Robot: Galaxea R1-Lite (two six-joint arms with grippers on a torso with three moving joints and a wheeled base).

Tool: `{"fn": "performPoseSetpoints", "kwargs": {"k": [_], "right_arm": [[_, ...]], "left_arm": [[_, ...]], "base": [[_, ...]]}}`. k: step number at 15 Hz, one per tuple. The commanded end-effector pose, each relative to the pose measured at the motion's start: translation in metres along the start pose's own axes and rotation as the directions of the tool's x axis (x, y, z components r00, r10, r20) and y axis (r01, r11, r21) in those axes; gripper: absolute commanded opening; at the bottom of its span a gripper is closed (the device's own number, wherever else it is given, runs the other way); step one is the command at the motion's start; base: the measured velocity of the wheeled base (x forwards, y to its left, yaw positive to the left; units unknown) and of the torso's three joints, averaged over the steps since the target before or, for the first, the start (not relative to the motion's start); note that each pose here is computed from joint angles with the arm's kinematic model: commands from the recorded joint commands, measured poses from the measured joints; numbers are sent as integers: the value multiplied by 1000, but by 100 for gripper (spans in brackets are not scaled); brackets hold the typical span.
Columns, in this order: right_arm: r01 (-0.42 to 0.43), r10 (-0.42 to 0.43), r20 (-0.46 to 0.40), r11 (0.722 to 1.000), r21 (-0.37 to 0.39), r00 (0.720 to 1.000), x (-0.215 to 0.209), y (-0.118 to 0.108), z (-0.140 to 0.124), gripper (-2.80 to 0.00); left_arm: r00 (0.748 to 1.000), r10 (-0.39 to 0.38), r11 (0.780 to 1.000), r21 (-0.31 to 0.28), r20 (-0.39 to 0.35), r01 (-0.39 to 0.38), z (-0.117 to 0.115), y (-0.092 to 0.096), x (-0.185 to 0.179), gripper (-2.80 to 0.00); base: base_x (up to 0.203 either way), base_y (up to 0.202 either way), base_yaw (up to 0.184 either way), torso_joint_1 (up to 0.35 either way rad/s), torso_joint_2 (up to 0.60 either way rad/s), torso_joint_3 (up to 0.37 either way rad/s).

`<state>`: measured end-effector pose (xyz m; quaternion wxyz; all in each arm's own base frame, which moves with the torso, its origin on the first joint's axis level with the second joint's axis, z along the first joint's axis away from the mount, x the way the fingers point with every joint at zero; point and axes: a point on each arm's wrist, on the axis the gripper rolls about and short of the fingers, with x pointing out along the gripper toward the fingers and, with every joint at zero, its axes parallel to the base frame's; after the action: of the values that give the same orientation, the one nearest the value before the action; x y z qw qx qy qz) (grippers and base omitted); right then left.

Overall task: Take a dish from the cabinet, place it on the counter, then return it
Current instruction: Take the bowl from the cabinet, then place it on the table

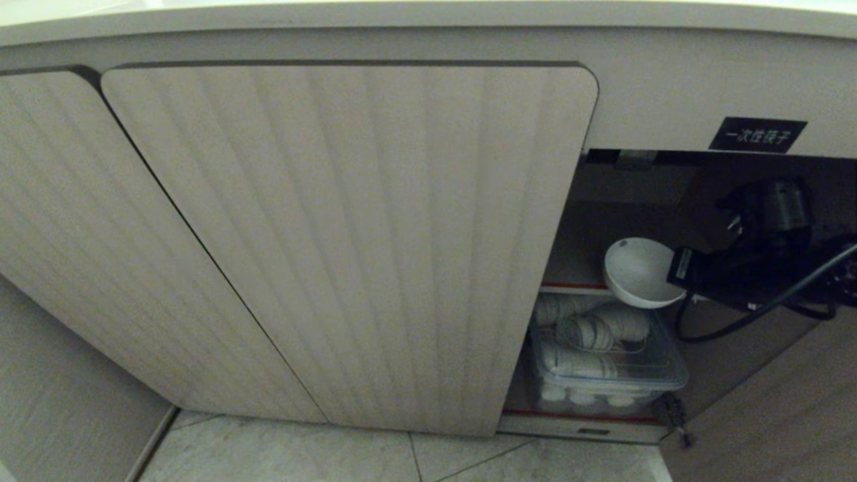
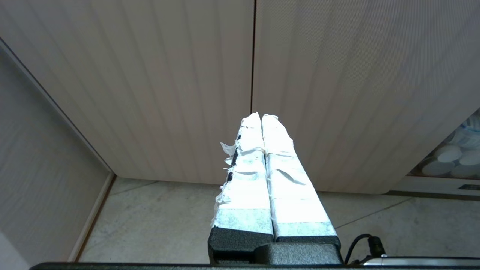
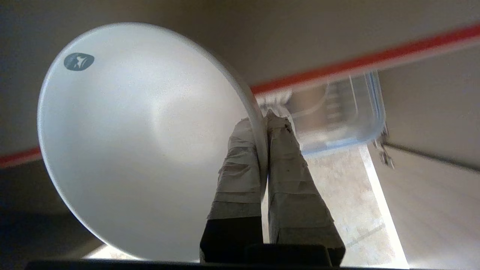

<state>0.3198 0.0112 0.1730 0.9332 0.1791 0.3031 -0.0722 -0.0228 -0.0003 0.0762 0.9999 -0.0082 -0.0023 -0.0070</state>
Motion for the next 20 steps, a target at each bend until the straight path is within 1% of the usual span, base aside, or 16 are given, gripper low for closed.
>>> {"fn": "performPoseSetpoints", "kwargs": {"k": [1, 4, 7, 11, 14, 18, 20], "right_arm": [[-7, 7, 11, 1000, 1, 1000, -13, -1, -3, -280], [-9, 9, 9, 1000, -4, 1000, -26, -7, -16, -280], [-7, 7, 5, 999, -52, 1000, -42, -13, -29, -280], [-29, 29, 9, 997, -72, 1000, -65, -16, -43, -280], [-72, 74, 21, 994, -79, 997, -87, -20, -51, -280], [-131, 133, -3, 980, -152, 991, -117, -35, -80, -280], [-176, 176, -16, 971, -161, 984, -130, -40, -90, -280]], "left_arm": [[1000, -1, 1000, 0, 1, 1, 0, 0, 0, -280], [1000, -1, 1000, 0, 1, 1, 0, 0, 0, -280], [1000, -1, 1000, 0, 0, 1, 0, 0, 0, -280], [1000, -1, 1000, 0, 1, 1, 0, 0, 0, -280], [1000, -1, 1000, 0, 1, 1, 0, 0, 0, -280], [1000, -1, 1000, 0, 1, 1, 0, 0, 0, -280], [1000, -1, 1000, 0, 1, 1, 0, 0, 0, -280]], "base": [[0, 0, 0, 0, 0, 0], [0, 0, 0, 0, 0, 0], [0, 0, 0, 0, 0, 0], [0, 0, 0, 0, 0, 0], [0, 0, 0, 0, 0, 0], [0, 0, 0, 0, 0, 0], [0, 0, 0, 0, 0, 0]]}}
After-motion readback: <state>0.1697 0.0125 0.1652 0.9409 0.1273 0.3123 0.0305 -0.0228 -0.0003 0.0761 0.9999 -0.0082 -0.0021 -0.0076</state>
